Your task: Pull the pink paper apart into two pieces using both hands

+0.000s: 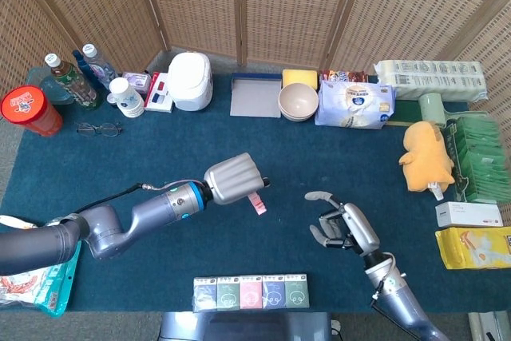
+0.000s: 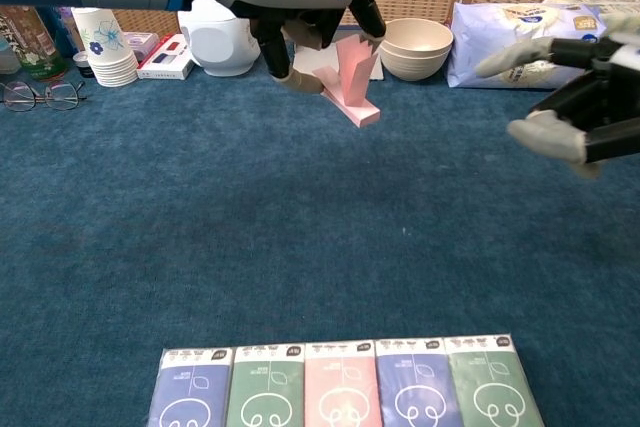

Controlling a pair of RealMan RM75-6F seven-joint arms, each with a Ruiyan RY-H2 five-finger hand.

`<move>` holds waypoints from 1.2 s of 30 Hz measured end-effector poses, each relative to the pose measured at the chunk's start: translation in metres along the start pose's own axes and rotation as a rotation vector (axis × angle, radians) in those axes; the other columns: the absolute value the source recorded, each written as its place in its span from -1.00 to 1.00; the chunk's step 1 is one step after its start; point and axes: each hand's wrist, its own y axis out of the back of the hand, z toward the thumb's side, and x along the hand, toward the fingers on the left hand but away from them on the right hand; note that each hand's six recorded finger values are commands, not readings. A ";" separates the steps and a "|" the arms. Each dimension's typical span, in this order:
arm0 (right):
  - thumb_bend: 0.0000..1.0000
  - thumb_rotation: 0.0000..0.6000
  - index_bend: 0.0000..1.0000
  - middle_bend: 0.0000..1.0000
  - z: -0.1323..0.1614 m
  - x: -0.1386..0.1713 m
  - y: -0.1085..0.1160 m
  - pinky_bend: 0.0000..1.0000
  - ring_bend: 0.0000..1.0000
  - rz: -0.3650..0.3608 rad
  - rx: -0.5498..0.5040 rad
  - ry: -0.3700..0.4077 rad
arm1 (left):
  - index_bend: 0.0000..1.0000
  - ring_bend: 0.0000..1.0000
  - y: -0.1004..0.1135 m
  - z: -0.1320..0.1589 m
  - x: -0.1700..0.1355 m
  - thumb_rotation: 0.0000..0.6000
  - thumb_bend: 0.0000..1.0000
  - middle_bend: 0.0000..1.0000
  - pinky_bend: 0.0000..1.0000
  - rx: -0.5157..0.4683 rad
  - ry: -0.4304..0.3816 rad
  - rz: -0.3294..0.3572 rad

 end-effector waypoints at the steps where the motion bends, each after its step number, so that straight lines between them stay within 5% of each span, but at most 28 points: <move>1: -0.22 1.00 -0.44 0.85 0.001 -0.003 -0.004 0.61 0.79 0.012 -0.003 -0.001 | 0.28 0.93 0.000 0.000 0.000 1.00 -0.21 1.00 0.97 -0.001 0.000 0.001; 8: -0.23 1.00 -0.45 0.85 0.006 -0.021 -0.024 0.61 0.79 0.072 -0.040 -0.004 | 0.28 0.93 -0.003 0.000 0.000 1.00 -0.21 1.00 0.97 -0.004 0.003 -0.001; 36: -0.23 1.00 -0.49 0.84 0.026 -0.046 -0.043 0.61 0.77 0.155 -0.082 0.010 | 0.28 0.93 -0.015 0.003 -0.001 1.00 -0.21 1.00 0.97 -0.014 0.008 -0.012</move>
